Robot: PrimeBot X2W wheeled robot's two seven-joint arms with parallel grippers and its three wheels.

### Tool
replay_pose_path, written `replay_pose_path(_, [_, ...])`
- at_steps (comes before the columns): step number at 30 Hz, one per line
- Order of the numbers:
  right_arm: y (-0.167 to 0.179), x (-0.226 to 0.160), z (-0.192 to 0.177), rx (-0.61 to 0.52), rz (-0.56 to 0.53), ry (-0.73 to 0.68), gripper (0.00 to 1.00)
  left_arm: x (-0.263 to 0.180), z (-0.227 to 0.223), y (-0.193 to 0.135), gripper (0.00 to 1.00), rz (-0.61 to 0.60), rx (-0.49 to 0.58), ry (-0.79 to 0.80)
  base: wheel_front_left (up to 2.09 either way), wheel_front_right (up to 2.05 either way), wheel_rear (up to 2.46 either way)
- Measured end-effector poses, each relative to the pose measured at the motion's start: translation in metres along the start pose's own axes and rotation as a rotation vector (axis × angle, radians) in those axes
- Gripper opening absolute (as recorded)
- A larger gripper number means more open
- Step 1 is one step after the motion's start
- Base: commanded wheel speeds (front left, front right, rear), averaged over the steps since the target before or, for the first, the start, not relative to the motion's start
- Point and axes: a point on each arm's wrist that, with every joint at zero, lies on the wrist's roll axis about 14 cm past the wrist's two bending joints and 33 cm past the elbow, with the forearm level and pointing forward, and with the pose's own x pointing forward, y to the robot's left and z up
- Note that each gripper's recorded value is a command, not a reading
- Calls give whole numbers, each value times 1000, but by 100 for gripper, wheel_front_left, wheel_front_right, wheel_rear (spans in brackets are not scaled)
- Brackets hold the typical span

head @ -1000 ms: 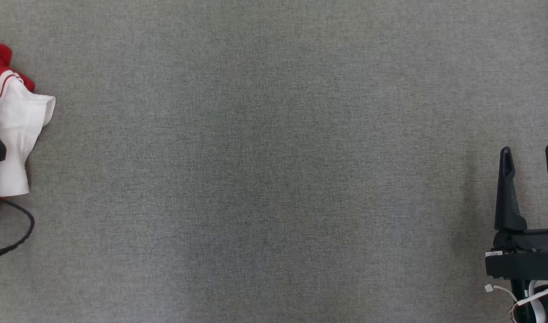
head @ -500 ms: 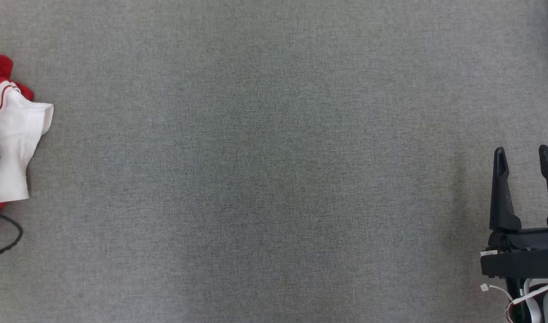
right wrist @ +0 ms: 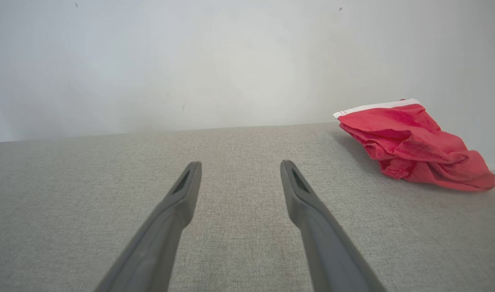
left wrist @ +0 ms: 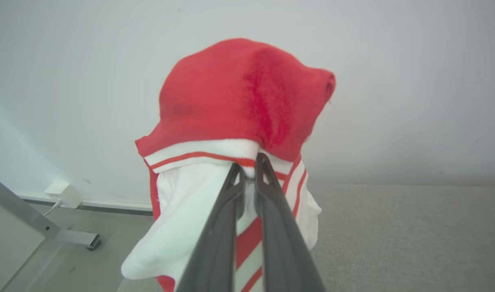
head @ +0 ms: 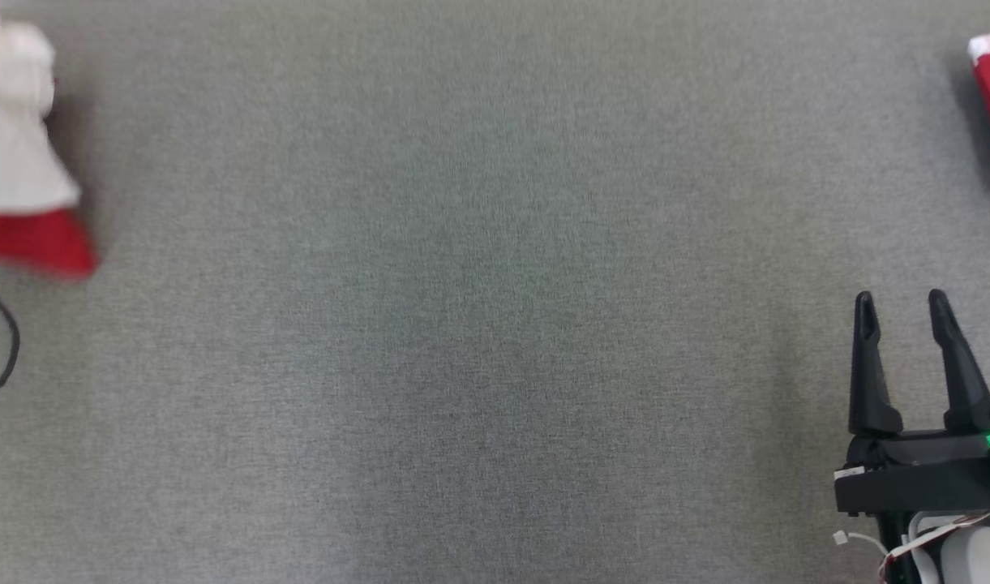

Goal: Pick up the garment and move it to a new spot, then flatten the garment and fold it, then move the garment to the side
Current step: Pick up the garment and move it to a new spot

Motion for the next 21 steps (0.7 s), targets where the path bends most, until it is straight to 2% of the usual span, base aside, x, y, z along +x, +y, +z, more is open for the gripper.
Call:
replay_pose_path(5, [4,-8,7,35,-8,-25,100,-2,76,-47,0,-119,8,-184,0,0,0])
replay_pose_path(12, [-7,-34,10,65,-65,-31,100,-29,160,-164,0,-384,-29,-377,0,0,0])
replay_pose_path(16, [-21,-51,16,72,-114,-40,100,-57,185,-247,0,-571,-87,-427,0,0,0])
replay_pose_path(21, [-37,-73,23,73,-172,-57,100,-99,209,-327,0,-765,-187,-478,0,0,0])
